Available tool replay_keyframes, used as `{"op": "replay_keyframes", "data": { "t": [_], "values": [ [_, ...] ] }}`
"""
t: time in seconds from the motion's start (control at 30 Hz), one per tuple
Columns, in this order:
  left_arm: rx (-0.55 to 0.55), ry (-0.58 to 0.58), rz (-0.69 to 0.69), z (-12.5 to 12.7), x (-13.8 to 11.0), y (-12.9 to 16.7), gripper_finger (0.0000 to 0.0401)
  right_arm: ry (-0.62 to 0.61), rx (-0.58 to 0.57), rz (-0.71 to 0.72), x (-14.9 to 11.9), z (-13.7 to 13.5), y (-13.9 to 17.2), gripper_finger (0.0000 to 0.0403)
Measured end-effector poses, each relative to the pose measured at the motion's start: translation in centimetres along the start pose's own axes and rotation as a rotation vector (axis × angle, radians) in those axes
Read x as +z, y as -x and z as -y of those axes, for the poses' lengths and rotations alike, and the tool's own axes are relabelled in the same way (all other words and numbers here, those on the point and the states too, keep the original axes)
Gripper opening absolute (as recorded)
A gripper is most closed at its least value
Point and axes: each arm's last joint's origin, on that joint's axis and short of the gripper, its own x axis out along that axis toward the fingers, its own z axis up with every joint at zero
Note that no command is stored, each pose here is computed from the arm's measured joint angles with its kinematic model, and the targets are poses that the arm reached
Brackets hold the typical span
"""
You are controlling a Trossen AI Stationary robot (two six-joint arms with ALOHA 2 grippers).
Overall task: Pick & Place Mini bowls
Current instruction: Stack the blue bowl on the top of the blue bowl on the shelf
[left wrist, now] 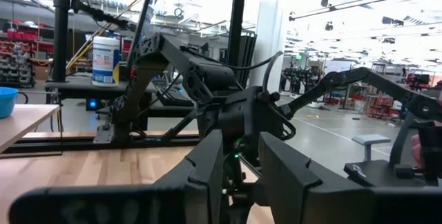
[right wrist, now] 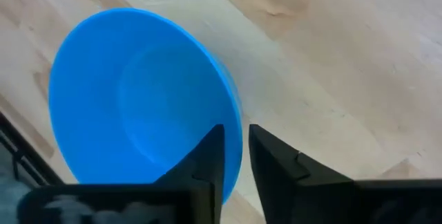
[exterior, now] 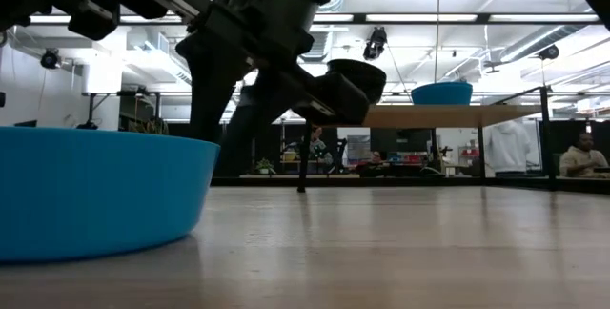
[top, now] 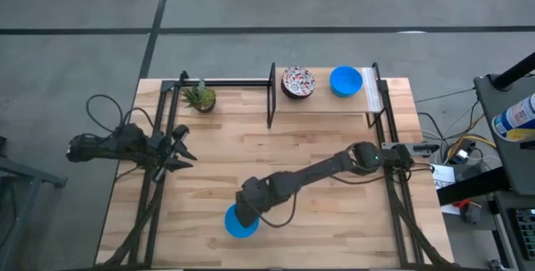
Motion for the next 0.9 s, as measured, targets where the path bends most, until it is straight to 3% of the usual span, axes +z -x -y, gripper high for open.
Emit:
{"op": "replay_keyframes", "data": {
  "t": [0.2,0.53,0.9],
  "values": [
    [0.0,0.031,-0.001,0.0,0.0,0.0,0.009,0.025,0.011,-0.028,0.5,0.2,0.0,0.0012],
    [0.001,0.036,-0.003,0.0,0.0,0.0,0.009,0.033,0.058,-0.063,1.5,0.1,1.6,0.0009],
    [0.003,0.04,-0.014,0.0,-0.1,0.0,0.009,0.055,-0.01,-0.07,2.7,1.4,7.0,0.0009]
  ]
}}
